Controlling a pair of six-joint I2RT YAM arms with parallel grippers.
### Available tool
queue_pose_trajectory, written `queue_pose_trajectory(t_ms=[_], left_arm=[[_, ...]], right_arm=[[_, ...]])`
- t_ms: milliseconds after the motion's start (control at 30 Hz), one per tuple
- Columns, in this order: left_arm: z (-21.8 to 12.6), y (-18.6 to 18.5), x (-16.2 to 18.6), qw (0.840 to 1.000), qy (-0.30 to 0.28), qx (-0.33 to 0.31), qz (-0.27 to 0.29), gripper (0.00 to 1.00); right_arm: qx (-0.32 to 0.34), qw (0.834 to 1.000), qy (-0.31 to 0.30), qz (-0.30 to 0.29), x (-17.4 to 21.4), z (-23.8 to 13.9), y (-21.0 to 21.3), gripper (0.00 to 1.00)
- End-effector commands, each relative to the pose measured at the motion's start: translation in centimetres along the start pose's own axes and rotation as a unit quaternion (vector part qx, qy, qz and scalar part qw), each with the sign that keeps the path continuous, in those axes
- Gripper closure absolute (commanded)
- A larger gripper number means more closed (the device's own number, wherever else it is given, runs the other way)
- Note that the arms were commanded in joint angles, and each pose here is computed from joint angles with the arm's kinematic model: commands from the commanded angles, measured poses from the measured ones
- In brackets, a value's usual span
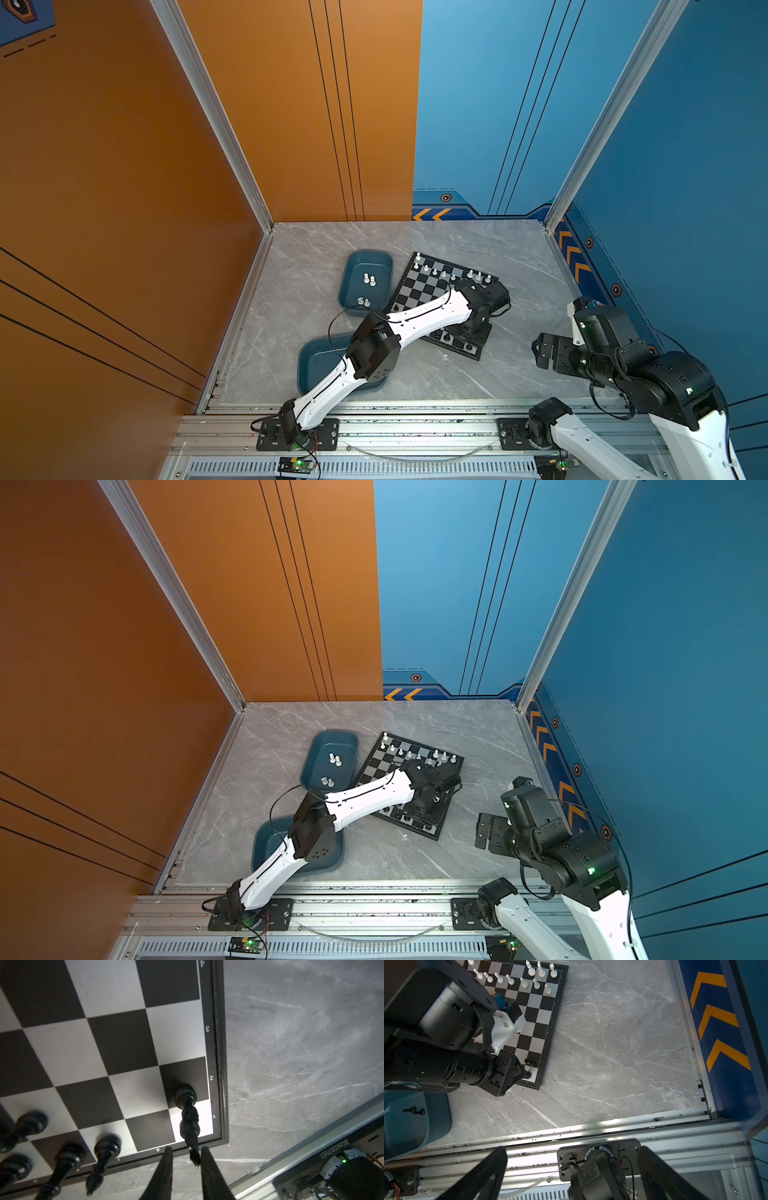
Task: Set up the chess pieces on the board
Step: 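Lower the black pawn onto the near-row square beside the corner piece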
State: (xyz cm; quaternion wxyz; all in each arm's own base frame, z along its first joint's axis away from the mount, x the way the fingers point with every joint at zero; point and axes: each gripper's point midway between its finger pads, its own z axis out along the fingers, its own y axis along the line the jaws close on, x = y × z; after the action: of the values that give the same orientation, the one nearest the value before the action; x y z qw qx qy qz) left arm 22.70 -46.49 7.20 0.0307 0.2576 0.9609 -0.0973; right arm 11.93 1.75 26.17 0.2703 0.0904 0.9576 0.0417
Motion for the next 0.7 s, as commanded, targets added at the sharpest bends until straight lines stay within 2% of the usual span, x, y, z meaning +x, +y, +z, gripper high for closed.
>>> queue_pose_trajectory(t_ms=[0,667], left_arm=[[0.08,0.01,0.75,1.000,0.012,-0.003,0.001,0.76],[1.05,-0.24,1.43,0.999,0.036,0.011,0.000,0.76]], right_arm=[[0.012,1.000,0.001,-0.008,-0.06,0.23,-0.33,0.00],[0.010,1.000,-0.006,0.002,-0.03,-0.26,-0.52,0.00]])
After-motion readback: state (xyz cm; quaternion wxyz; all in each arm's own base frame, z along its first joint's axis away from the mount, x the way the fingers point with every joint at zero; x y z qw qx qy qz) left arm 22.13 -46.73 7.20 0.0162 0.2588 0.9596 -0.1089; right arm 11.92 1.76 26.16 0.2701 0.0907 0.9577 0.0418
